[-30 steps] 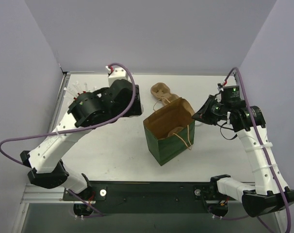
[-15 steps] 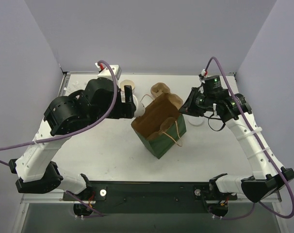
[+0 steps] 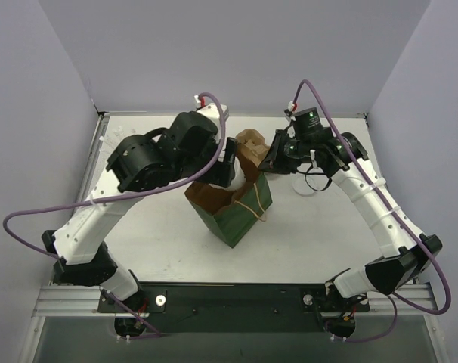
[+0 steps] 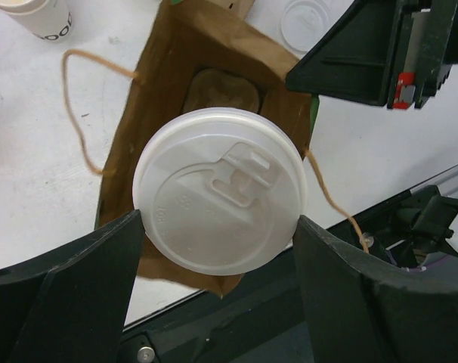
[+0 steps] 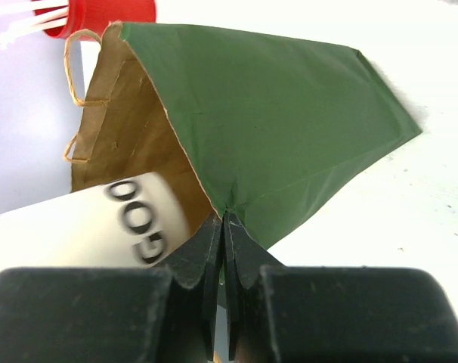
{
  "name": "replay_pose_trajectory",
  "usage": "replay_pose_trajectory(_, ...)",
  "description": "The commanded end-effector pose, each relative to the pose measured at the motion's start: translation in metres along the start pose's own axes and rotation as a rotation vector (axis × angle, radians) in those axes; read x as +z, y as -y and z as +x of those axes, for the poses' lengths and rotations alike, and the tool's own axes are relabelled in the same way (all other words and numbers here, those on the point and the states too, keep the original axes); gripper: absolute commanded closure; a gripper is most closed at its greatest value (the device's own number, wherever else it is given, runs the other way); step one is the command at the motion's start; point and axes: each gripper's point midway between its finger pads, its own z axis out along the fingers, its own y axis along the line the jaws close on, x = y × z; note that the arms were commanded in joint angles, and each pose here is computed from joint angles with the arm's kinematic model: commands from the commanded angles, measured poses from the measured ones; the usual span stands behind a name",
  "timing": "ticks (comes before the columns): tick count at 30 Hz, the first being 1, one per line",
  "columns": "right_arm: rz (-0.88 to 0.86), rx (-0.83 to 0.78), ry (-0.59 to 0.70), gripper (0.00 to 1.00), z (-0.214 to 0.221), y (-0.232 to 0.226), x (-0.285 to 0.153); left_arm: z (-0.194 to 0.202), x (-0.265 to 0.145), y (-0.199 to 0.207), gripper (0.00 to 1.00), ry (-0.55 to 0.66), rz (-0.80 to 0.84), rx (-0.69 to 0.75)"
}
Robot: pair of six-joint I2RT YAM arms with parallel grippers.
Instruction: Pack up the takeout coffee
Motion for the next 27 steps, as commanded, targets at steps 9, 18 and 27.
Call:
replay_pose_trajectory(9,-0.123,-0.01,-0.068,1.0,0.006,-0.018,0.009,0.048,0.042,-0.016,0.63,-0.266,-0.15,0.168)
replay_pose_trajectory(18,-0.155,0.065,-0.11,1.0,0.009,-0.005,0.021,0.078,0.075,-0.023,0.63,-0.366,-0.213,0.209)
replay_pose_trajectory(27,-0.127,0.062,-0.079,0.75,0.008,0.004,0.019,0.084,0.103,-0.021,0.63,-0.387,-0.203,0.236)
